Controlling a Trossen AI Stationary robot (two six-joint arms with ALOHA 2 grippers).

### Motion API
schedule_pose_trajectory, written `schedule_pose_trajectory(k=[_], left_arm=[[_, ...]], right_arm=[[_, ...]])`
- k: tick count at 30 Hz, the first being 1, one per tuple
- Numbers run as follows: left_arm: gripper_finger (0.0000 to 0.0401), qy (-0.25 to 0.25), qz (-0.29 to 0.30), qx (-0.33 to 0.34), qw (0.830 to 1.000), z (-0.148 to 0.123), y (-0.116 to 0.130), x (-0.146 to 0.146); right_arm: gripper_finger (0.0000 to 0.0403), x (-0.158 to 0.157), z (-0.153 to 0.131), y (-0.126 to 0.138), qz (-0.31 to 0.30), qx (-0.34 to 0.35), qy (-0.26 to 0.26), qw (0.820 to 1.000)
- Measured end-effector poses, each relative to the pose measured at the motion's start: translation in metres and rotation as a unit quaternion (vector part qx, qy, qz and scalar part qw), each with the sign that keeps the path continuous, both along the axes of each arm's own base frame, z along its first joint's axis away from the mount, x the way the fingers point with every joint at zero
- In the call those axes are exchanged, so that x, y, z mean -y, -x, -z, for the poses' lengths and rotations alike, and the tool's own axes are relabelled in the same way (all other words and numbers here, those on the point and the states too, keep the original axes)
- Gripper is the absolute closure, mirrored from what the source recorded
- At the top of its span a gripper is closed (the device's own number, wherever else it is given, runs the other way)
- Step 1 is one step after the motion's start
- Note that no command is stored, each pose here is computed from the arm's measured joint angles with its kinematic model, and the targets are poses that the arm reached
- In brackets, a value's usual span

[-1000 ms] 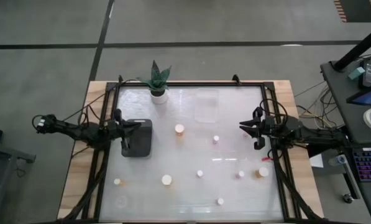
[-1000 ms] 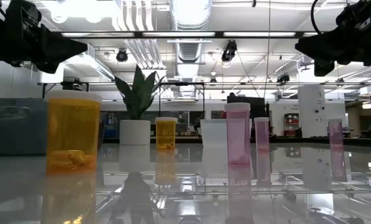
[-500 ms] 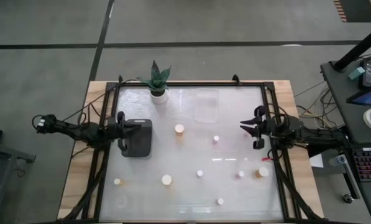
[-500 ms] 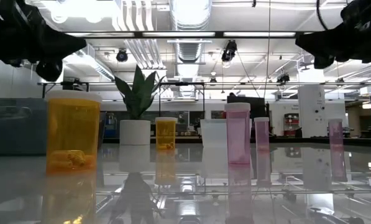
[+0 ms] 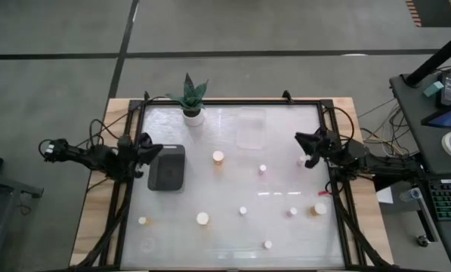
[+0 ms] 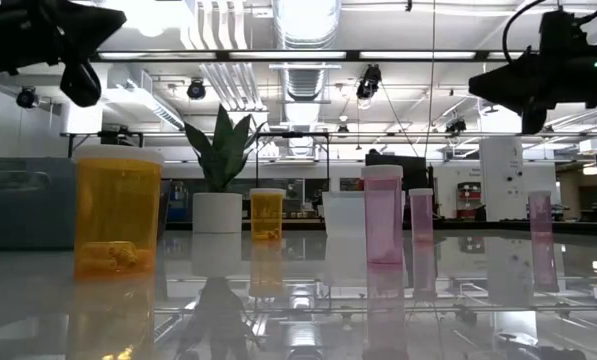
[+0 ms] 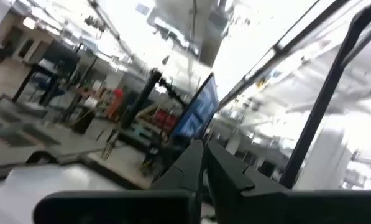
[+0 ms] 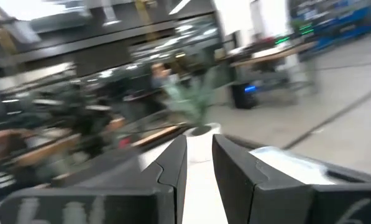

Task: Pick and place medicine bottles into bin by pill shape (circle, oval)
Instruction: Put the top left big orange pill bottle into the transparent bin

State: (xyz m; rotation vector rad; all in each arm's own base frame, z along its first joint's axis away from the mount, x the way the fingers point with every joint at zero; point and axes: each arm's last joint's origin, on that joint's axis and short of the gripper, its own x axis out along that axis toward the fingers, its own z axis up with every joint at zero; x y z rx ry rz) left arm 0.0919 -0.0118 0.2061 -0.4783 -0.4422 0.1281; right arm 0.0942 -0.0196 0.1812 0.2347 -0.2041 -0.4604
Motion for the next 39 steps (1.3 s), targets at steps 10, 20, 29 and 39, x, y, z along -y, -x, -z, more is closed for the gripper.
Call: schedule_pose_trajectory(k=[10, 20, 29, 39], left_arm=[[0.0397, -0.203, -0.127, 0.032, 0.97, -0.016, 0.01, -0.003], [0.0397, -0.345, -0.232, 0.008, 0.91, -0.024, 0.014, -0.005], [0.0397, -0.356, -0.244, -0.027, 0.902, -0.019, 0.011, -0.005], [0.0397, -0.328, -0.211, -0.038, 0.92, -0.015, 0.003, -0.002]], right_arm=[[0.0335, 0.001, 0.0, 0.001, 0.02, -0.002, 0.0, 1.0], [0.0335, 0.001, -0.01, 0.002, 0.004, 0.075, -0.04, 0.996], [0.0335, -0.002, -0.025, 0.002, -0.037, 0.144, -0.007, 0.989], [0.0335, -0.001, -0.029, -0.008, -0.033, 0.144, 0.004, 0.989]])
